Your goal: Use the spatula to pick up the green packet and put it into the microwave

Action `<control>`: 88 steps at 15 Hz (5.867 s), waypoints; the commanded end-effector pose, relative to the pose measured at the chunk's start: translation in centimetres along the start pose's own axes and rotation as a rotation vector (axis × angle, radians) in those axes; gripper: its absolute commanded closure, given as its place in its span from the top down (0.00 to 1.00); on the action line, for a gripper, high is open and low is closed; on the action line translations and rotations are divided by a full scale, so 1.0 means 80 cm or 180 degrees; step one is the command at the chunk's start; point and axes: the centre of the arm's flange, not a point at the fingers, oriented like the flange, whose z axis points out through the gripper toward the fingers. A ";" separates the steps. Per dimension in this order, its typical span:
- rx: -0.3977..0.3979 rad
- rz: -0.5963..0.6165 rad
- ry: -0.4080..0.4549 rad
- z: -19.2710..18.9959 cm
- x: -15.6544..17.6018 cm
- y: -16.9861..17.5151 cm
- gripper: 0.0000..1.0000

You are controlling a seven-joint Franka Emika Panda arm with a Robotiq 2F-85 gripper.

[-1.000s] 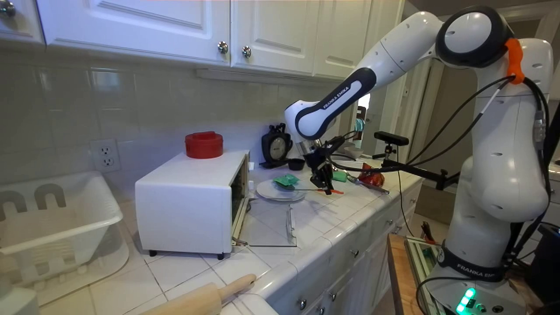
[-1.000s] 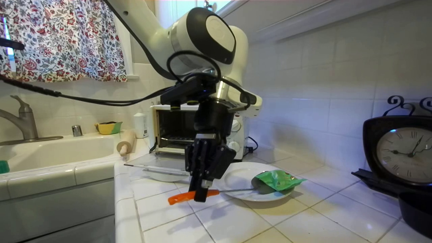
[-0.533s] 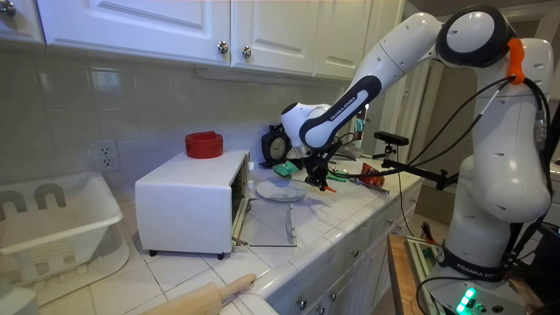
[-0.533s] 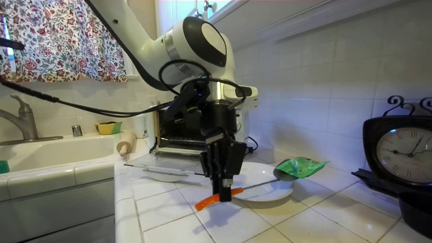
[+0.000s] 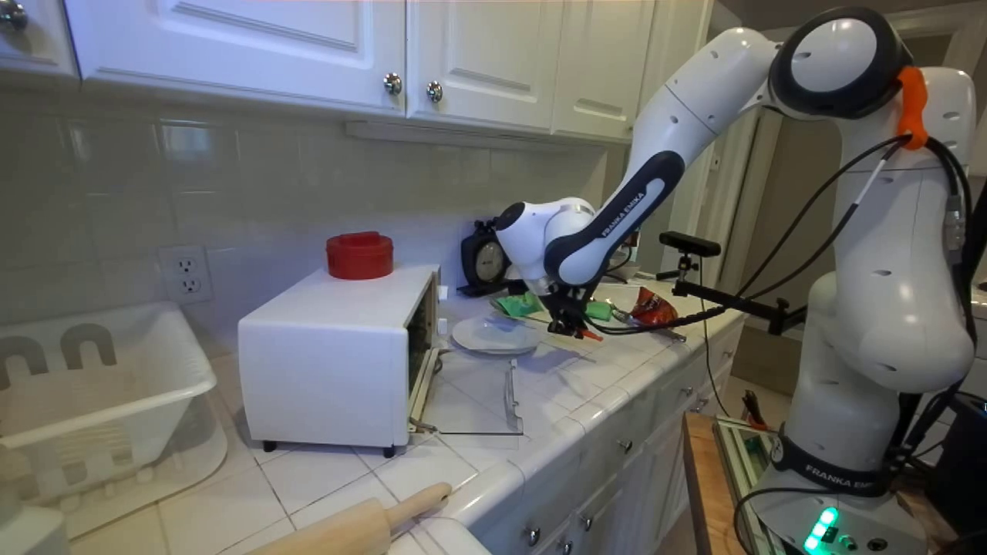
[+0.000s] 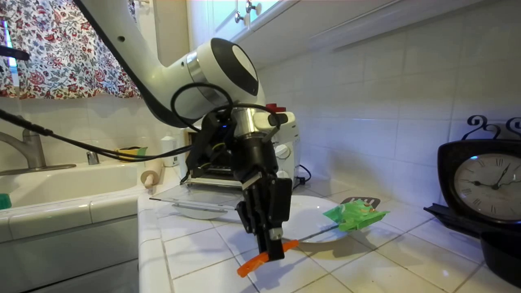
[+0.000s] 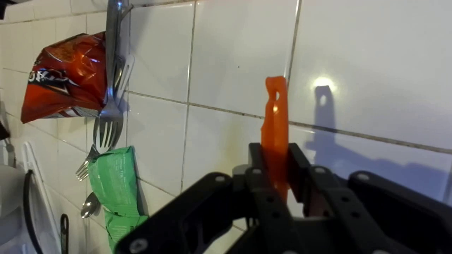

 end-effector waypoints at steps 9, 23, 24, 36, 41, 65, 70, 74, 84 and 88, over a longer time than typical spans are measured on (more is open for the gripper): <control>-0.0212 -0.0639 -0.0225 -0.010 -0.087 0.039 0.05; -0.0381 -0.1588 0.0432 -0.079 -0.201 0.017 0.05; -0.0395 -0.1656 0.0480 -0.086 -0.204 0.015 0.05; -0.0432 -0.2114 0.0910 -0.159 -0.194 -0.027 0.05; -0.0457 -0.2076 0.0950 -0.188 -0.172 -0.053 0.05; -0.0428 -0.2033 0.0961 -0.218 -0.098 -0.132 0.05; -0.0568 -0.2176 0.0932 -0.224 -0.083 -0.150 0.05; -0.0642 -0.2292 0.1010 -0.241 -0.073 -0.166 0.05; -0.0758 -0.2910 0.1257 -0.278 -0.027 -0.176 0.05; -0.0627 -0.3171 0.1325 -0.277 -0.007 -0.167 0.05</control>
